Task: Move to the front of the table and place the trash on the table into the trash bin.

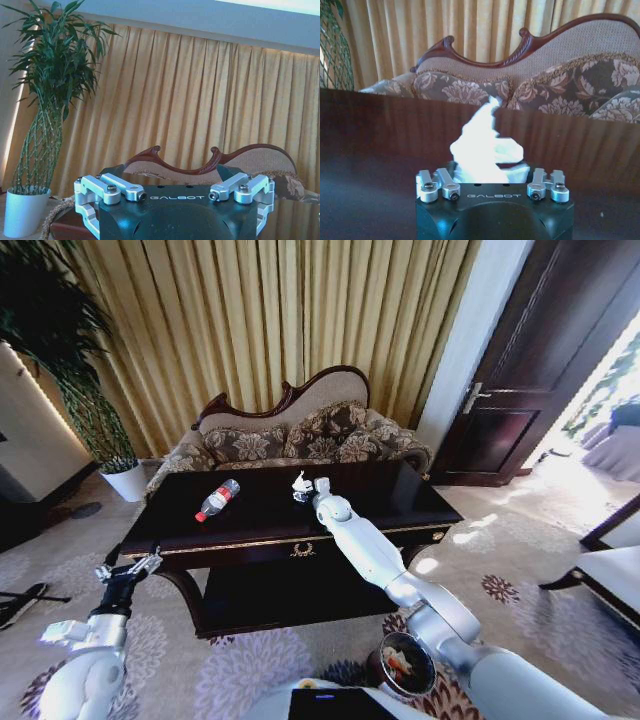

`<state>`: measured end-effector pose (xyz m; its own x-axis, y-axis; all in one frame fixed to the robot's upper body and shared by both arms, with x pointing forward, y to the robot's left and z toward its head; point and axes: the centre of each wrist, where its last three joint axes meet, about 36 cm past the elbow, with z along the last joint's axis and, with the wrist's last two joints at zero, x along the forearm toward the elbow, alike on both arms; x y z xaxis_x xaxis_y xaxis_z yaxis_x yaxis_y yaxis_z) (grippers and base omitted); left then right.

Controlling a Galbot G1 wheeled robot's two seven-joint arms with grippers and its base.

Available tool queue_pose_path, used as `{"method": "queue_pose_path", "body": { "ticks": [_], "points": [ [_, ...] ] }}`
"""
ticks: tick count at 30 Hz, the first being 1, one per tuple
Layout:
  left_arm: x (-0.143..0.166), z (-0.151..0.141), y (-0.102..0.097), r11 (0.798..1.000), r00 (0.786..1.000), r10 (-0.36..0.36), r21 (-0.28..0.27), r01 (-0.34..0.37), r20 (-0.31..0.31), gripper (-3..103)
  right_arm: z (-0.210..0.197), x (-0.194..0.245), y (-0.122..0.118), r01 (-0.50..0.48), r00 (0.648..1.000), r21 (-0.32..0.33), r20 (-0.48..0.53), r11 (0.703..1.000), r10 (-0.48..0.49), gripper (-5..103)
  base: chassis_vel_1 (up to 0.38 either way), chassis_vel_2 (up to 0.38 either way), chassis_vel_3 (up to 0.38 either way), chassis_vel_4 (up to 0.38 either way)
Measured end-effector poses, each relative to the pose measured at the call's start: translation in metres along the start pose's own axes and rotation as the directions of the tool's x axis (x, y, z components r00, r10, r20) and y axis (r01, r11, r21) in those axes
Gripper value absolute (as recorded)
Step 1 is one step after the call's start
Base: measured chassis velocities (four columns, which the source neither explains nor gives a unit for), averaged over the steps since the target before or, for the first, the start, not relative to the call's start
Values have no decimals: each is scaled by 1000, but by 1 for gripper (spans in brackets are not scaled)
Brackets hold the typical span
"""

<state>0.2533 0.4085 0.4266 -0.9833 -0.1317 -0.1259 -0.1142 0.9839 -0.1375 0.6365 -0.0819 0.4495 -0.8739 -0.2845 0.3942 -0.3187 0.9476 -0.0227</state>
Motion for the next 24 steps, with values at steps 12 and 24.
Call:
{"method": "queue_pose_path", "body": {
  "ticks": [12, 24],
  "points": [
    [0, 0, 0, 1000, 1000, 6, 1, -6, 3, 100, -6, 16, -4, 6, 1000, -18, 24, 1000, -5, 23, 0, 0, 0, 0],
    [-2, -1, -2, 1000, 1000, 14, 1, -14, 7, 100, -4, 24, -10, 1, 1000, -42, 31, 999, 1, 0, 0, 0, 0, 0]
  ]
}}
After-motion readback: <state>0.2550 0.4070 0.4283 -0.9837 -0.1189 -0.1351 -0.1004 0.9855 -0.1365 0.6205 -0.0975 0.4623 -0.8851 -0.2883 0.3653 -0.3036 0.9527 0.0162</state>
